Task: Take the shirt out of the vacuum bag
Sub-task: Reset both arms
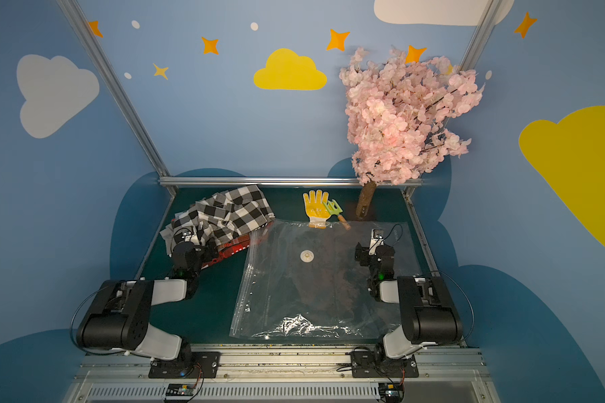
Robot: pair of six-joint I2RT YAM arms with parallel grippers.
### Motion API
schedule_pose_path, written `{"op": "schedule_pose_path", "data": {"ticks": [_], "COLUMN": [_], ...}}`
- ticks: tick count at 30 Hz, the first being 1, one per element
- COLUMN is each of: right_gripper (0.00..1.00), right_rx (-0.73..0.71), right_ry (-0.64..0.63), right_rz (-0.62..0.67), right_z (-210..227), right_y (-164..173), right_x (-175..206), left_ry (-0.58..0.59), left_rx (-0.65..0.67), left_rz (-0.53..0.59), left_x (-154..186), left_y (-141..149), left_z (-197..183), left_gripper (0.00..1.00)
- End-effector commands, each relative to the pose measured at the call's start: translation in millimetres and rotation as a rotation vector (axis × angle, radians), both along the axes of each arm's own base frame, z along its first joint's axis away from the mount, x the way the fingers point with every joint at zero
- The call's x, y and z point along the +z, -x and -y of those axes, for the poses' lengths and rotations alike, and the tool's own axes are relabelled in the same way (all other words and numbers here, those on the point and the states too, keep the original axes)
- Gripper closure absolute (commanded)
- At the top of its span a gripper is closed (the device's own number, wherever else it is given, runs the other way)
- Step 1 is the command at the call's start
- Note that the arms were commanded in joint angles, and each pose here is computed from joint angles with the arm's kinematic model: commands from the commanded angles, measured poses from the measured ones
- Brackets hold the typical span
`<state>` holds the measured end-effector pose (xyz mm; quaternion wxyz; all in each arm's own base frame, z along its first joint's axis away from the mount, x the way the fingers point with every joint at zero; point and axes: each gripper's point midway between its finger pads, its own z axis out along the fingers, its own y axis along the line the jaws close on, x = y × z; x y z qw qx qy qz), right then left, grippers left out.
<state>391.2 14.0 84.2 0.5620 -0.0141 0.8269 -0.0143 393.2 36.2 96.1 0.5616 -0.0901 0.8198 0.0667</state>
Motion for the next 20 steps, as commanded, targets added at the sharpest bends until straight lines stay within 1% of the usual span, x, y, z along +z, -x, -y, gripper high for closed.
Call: {"op": "schedule_pose_path", "data": {"ticks": [1,20], "right_gripper": [0.05,0.05], "right_rx": [0.004,0.015], "right_ry": [-0.013,-0.026], "right_rz": [0.036,0.034], "right_z": [-1.4,-1.6], "right_y": [-5.6,-5.5], "right_x": [9.1,8.8], "left_ry": [0.001,0.002], "left_rx": [-0.037,-0.037], "left_rz": [-0.013,-0.013], "left_x": [-2.2,-2.2], "left_y": [-3.7,-3.7], "left_z": [6.0,6.3], "left_gripper": [0.00,0.00]}}
